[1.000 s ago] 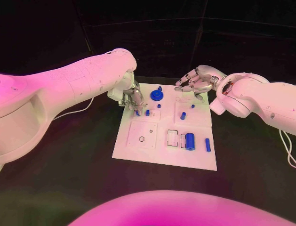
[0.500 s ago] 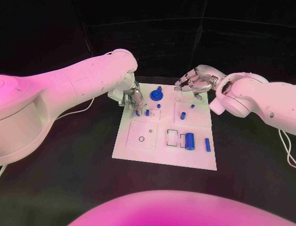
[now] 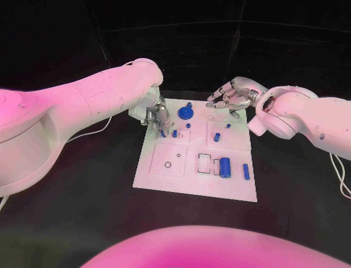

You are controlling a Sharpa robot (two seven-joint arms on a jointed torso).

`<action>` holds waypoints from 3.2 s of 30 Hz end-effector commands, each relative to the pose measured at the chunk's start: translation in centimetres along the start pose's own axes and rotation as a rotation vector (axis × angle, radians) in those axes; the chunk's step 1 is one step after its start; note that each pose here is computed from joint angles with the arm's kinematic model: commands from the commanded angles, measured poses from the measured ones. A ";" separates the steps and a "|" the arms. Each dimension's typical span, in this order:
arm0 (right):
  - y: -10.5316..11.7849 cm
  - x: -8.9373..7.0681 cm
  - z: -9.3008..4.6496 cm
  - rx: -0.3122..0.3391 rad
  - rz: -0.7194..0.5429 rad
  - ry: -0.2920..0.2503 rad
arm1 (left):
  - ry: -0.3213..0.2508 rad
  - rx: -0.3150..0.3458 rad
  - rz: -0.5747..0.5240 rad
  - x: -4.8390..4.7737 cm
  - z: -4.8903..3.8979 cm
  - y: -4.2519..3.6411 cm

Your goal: Assemble the parts on the task board

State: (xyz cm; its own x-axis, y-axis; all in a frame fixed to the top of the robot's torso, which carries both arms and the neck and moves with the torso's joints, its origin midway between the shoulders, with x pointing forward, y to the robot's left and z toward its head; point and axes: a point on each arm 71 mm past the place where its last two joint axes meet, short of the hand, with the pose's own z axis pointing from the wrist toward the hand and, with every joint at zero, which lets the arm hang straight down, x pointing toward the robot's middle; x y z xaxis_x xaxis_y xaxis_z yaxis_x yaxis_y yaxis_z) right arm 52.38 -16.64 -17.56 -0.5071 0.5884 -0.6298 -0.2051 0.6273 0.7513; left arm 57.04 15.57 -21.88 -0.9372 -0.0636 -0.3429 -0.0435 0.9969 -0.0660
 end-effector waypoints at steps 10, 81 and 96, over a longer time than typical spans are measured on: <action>0.2 0.0 0.0 -0.009 -0.002 0.005 | -0.058 -0.031 -0.002 0.05 0.41 0.31; -0.2 0.0 -0.1 -0.003 -0.001 0.010 | -0.130 0.024 -0.030 1.57 -0.30 1.18; -0.2 0.0 -0.1 -0.003 -0.003 0.010 | -0.131 0.021 -0.039 1.55 -0.27 0.95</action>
State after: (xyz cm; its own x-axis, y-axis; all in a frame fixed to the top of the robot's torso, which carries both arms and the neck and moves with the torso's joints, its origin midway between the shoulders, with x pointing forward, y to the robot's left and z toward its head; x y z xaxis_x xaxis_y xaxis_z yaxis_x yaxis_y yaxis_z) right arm 52.34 -16.93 -17.79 -0.5106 0.5862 -0.6290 -0.2002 0.6303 0.7500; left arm 55.58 16.24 -21.94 -0.8751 -0.1214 -0.4684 -0.0689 0.9894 -0.1276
